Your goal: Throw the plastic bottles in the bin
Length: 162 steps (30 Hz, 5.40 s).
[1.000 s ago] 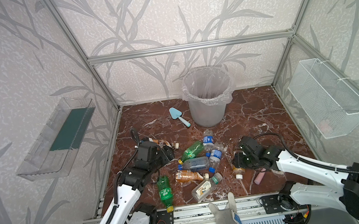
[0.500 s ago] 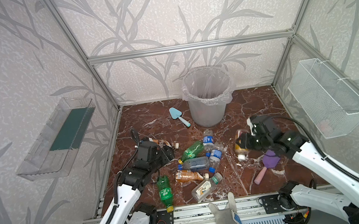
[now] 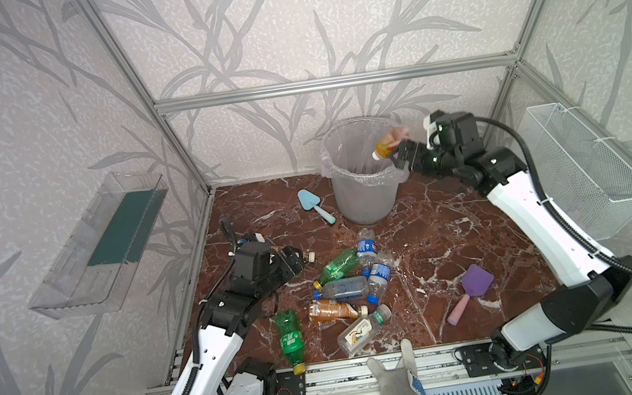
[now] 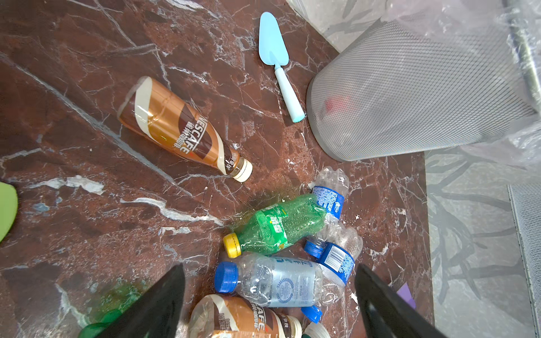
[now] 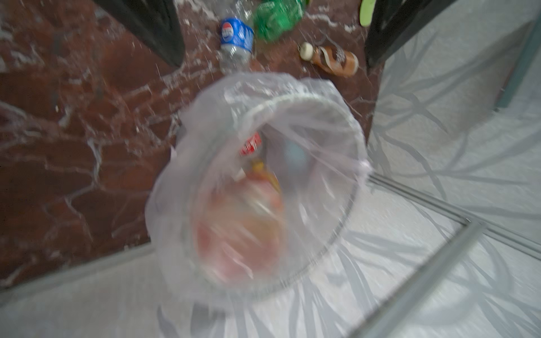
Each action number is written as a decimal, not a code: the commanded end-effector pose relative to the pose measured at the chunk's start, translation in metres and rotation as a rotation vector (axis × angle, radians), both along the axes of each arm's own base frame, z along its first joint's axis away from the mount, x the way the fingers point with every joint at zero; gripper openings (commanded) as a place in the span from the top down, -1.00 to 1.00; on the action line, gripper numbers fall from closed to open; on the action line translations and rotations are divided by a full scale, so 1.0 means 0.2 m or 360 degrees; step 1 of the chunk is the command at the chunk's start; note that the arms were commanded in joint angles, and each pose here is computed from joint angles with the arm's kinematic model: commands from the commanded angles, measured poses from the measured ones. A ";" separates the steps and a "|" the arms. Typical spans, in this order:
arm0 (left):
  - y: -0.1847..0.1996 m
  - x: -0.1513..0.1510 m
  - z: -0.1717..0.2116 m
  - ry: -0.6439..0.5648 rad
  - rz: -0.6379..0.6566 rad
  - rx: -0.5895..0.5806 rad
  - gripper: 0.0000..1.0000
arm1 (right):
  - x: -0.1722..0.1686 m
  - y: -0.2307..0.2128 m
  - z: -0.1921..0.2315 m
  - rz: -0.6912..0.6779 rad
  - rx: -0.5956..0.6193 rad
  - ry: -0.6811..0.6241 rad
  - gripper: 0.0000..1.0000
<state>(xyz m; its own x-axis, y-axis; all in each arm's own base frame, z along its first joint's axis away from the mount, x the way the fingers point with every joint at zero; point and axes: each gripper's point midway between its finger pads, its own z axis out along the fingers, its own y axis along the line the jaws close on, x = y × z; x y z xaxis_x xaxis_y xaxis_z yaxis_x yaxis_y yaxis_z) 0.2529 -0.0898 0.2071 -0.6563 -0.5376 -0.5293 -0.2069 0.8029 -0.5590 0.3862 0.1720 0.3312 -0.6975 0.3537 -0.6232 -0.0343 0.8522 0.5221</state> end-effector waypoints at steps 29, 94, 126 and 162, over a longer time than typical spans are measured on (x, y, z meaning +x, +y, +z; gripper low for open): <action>0.21 -0.20 -0.41 0.0516 0.0328 0.0192 -0.79 | -0.84 -0.03 -1.05 0.0203 -0.0003 0.0564 -0.74; 0.02 -0.64 -0.89 0.1038 0.0076 0.0176 -0.09 | -0.83 0.00 -1.15 0.0208 0.0007 0.0607 -0.70; -0.22 -0.05 -0.13 0.0284 -0.0139 0.0146 -0.06 | -0.89 -0.06 -1.16 0.0157 -0.0006 0.0600 -0.67; -0.13 0.12 0.27 -0.0010 -0.0136 0.0137 -0.89 | -0.94 -0.03 -1.18 0.0155 0.0023 0.0679 -0.67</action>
